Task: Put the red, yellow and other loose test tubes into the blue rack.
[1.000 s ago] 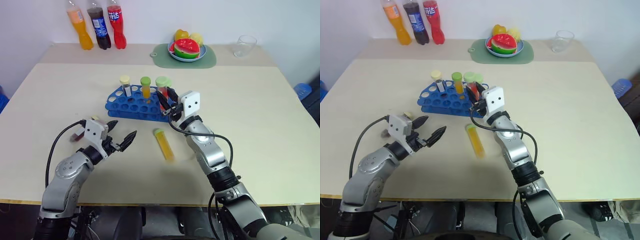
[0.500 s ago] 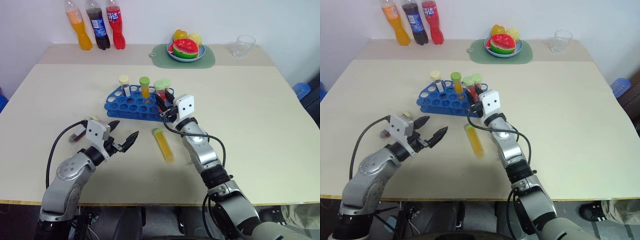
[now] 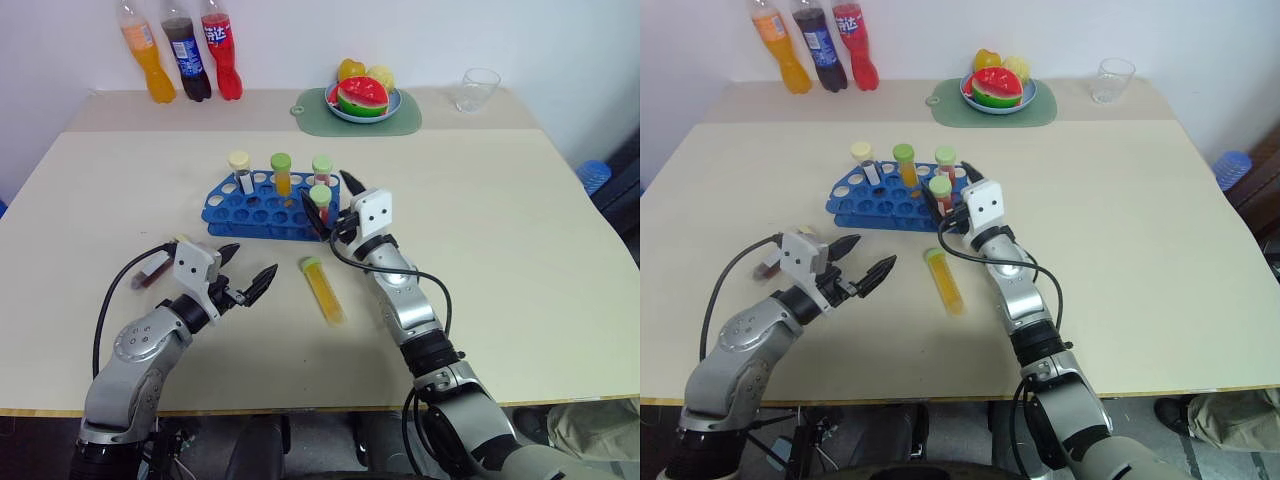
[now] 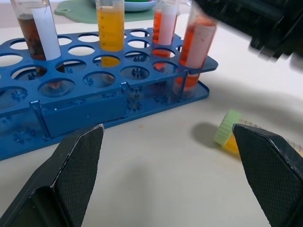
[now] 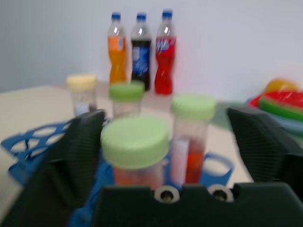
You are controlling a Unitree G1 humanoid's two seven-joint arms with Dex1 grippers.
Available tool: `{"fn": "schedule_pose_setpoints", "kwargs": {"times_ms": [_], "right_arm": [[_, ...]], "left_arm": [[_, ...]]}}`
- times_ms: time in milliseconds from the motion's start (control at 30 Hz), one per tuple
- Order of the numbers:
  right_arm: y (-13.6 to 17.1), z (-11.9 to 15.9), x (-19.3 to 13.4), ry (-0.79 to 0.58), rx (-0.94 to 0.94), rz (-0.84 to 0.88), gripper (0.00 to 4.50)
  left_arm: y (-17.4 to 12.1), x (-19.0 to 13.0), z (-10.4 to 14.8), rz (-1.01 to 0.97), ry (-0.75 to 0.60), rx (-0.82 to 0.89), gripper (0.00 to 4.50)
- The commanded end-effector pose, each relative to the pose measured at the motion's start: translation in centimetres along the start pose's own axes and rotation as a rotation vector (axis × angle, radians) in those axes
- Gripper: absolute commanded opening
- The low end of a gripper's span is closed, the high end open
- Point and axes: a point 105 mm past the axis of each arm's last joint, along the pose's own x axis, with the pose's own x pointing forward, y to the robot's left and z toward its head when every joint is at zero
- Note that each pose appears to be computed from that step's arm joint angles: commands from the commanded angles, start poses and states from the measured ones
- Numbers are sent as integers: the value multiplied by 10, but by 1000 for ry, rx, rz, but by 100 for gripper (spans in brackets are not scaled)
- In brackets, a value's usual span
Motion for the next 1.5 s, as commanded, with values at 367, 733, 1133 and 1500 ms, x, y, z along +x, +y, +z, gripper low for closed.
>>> {"fn": "schedule_pose_setpoints", "kwargs": {"times_ms": [367, 733, 1133, 1500], "right_arm": [[-18, 41, -70, 302, 16, 352, 442], [-3, 11, -106, 727, 146, 485, 442], [41, -5, -84, 1059, 354, 463, 442], [61, -31, -69, 1275, 502, 308, 442]], "left_arm": [[26, -11, 39, -9, 23, 43, 450], [6, -13, 42, -159, 125, 114, 450], [27, -39, 5, -185, 258, 227, 450], [15, -49, -3, -203, 236, 210, 450]]}}
